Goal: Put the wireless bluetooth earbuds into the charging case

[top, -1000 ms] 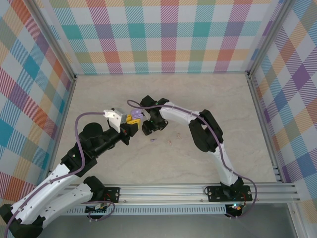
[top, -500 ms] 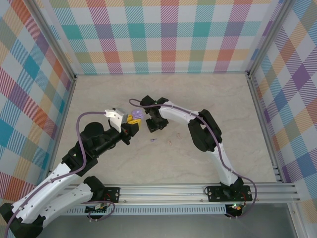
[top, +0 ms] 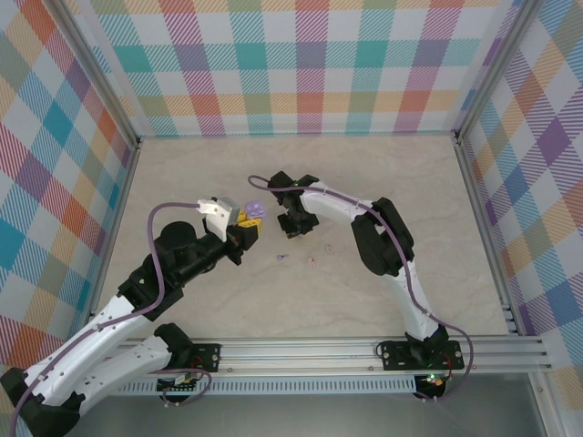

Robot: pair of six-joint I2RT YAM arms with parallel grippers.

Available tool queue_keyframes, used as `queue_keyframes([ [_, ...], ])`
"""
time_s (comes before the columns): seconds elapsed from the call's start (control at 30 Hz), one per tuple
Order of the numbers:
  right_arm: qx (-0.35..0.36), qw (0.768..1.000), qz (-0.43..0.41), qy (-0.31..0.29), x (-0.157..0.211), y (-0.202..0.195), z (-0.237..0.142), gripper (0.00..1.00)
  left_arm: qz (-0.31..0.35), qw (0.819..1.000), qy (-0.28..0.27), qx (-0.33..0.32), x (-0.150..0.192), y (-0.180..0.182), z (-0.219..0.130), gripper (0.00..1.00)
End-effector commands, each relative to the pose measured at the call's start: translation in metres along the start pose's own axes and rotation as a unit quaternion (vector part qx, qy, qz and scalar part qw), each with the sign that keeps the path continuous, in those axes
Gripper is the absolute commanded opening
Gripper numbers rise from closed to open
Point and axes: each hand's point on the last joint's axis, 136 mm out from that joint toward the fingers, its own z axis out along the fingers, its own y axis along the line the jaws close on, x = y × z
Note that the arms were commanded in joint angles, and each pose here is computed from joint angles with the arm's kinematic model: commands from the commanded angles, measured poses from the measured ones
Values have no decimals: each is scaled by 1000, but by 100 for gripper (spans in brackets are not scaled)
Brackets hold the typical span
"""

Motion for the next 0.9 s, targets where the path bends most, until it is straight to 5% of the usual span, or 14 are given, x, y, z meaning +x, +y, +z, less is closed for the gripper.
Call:
queue_keyframes([
  [0.0,20,1000,-1,23,11,-12,-4,23,-5,999,-24,20,-18,-10,-3,9],
  [0.3,25,999,1,34,10,-13,2,37,-7,999,-23,21,-17,-11,-3,9],
  [0.87,24,996,72,46,22,-36,9,21,-8,1000,-19,19,-13,-10,-2,9],
])
